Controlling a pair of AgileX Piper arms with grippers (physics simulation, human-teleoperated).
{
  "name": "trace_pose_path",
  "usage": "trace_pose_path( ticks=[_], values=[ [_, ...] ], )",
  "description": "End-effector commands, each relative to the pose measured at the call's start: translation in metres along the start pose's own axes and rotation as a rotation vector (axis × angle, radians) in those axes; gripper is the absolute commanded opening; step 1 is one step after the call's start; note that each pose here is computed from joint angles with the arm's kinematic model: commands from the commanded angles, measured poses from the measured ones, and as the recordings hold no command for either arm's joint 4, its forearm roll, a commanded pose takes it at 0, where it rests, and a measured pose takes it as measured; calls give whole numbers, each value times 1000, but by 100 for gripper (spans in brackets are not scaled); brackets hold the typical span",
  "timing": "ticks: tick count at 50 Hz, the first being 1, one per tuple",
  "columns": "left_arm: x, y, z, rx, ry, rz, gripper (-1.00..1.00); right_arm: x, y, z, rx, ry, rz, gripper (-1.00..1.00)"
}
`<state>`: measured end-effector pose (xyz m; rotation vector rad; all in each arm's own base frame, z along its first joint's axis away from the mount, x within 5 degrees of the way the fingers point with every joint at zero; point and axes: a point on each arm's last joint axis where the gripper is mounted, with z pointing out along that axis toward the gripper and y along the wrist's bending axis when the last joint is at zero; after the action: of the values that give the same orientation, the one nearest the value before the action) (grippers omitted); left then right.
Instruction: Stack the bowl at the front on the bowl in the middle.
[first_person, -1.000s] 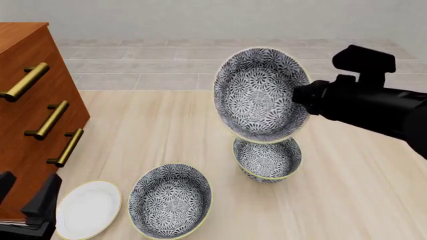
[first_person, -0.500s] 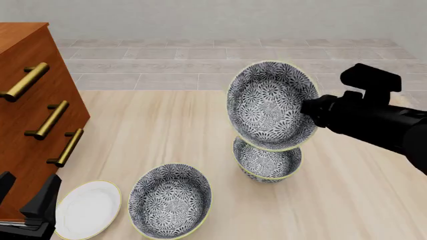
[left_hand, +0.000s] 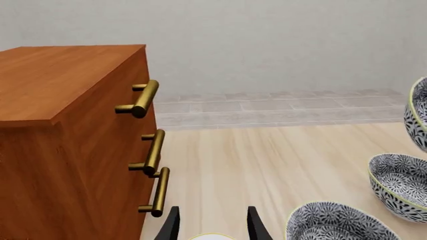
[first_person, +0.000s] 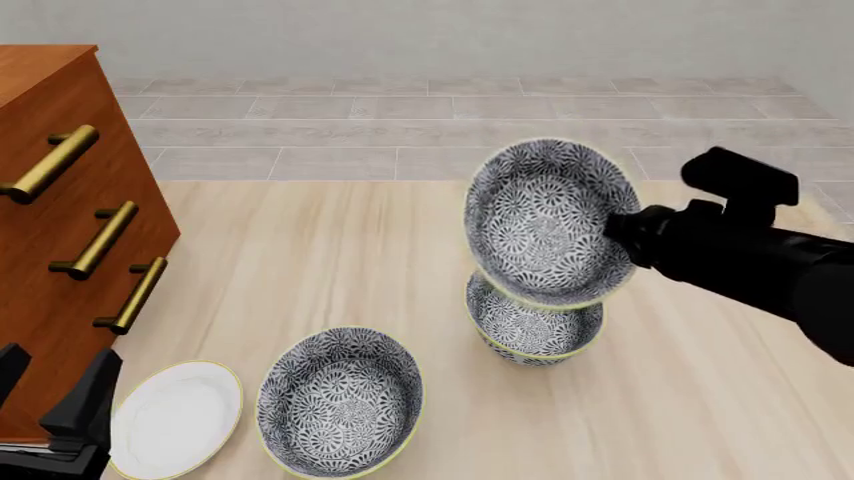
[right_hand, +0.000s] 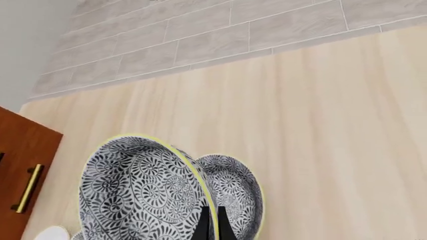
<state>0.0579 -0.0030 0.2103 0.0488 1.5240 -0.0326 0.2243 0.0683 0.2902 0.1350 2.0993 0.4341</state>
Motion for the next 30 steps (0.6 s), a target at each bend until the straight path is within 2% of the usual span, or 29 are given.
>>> trace_pose_path(
  ticks=[1, 14, 30],
  values=[
    [0, 0, 0, 0, 2, 2, 100, -2, -13, 21, 49, 4, 50, -100],
    [0, 0, 0, -2, -2, 4, 100, 9, -23, 39, 78, 33, 69, -100],
    [0, 0, -1, -2, -8, 5, 100, 22, -23, 50, 72, 63, 67, -100]
  ],
)
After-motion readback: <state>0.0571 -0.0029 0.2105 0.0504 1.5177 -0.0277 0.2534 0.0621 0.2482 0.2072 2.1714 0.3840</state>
